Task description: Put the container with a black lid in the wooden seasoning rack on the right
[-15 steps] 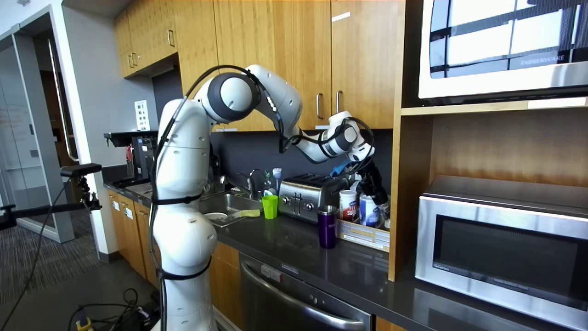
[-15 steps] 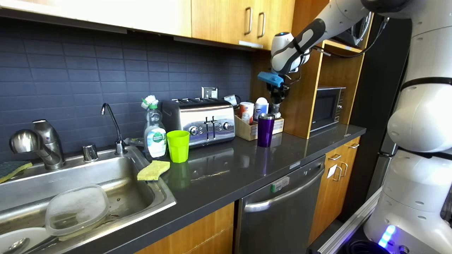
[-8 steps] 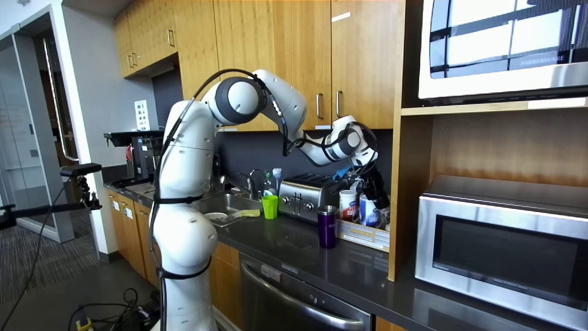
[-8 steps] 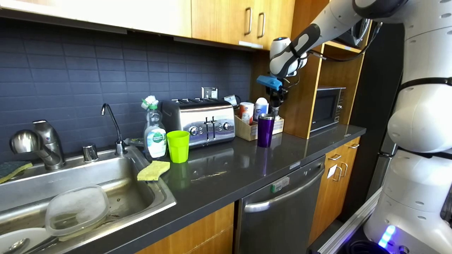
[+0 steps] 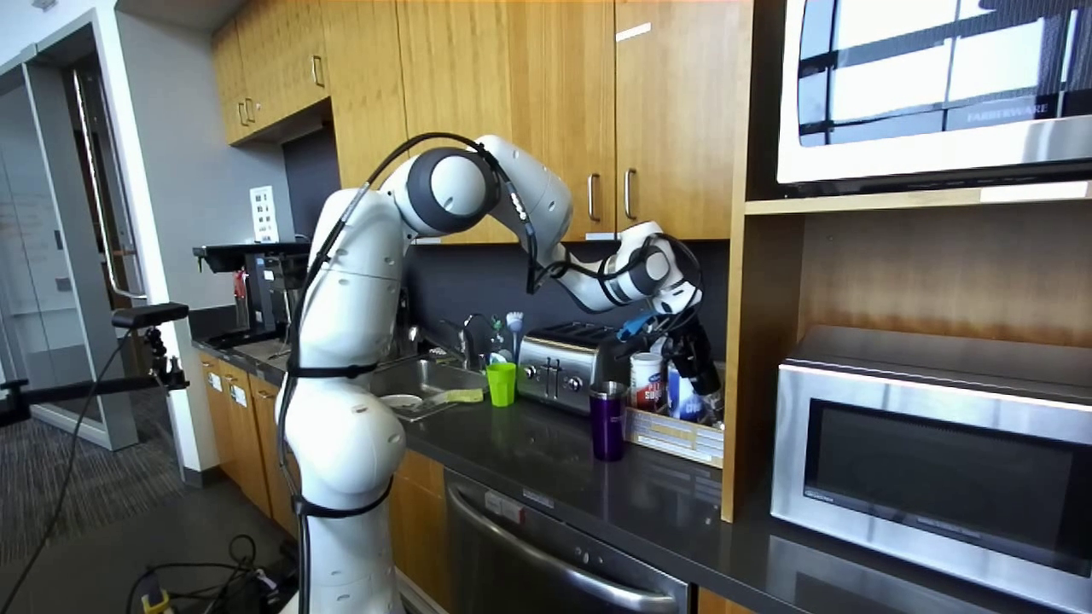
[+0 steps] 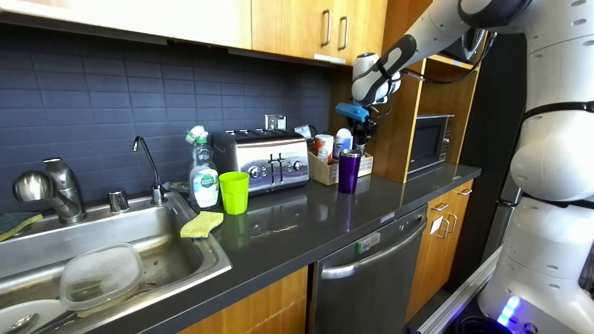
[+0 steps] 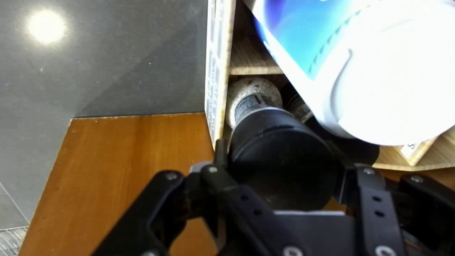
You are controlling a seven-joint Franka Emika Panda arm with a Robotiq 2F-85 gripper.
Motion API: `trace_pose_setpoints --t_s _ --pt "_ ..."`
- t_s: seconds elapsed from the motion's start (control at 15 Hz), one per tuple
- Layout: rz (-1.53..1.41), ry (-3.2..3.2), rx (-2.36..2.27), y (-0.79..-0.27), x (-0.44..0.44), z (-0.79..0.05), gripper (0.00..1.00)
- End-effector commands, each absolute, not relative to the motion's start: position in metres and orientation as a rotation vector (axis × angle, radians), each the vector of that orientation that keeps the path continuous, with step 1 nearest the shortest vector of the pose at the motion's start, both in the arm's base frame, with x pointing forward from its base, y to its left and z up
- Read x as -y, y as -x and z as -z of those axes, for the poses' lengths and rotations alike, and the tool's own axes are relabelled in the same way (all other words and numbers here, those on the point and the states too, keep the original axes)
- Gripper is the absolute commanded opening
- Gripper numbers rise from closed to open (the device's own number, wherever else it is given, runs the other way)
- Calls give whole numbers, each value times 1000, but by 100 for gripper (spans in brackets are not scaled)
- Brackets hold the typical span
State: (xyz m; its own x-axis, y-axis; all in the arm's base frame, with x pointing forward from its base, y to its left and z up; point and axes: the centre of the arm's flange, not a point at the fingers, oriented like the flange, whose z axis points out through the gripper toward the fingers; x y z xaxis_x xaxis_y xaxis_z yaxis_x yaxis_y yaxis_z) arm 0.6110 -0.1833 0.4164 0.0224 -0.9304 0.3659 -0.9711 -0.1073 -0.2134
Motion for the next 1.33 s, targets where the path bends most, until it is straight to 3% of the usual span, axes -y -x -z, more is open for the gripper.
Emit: trace_pose_setpoints --t_s 0.0,0.8,0.87,0.93,1.07,1.27 --pt "-662 -2162 2032 -619 188 -418 39" --pt "-635 -2147 2015 -638 191 -390 39" --pt "-639 -2147 2014 -639 191 -390 76" --pt "-644 -2145 2014 -640 191 -391 90" --pt "-665 -2142 2015 -643 192 -395 98" --pt "-714 -2140 2020 -644 192 -407 100"
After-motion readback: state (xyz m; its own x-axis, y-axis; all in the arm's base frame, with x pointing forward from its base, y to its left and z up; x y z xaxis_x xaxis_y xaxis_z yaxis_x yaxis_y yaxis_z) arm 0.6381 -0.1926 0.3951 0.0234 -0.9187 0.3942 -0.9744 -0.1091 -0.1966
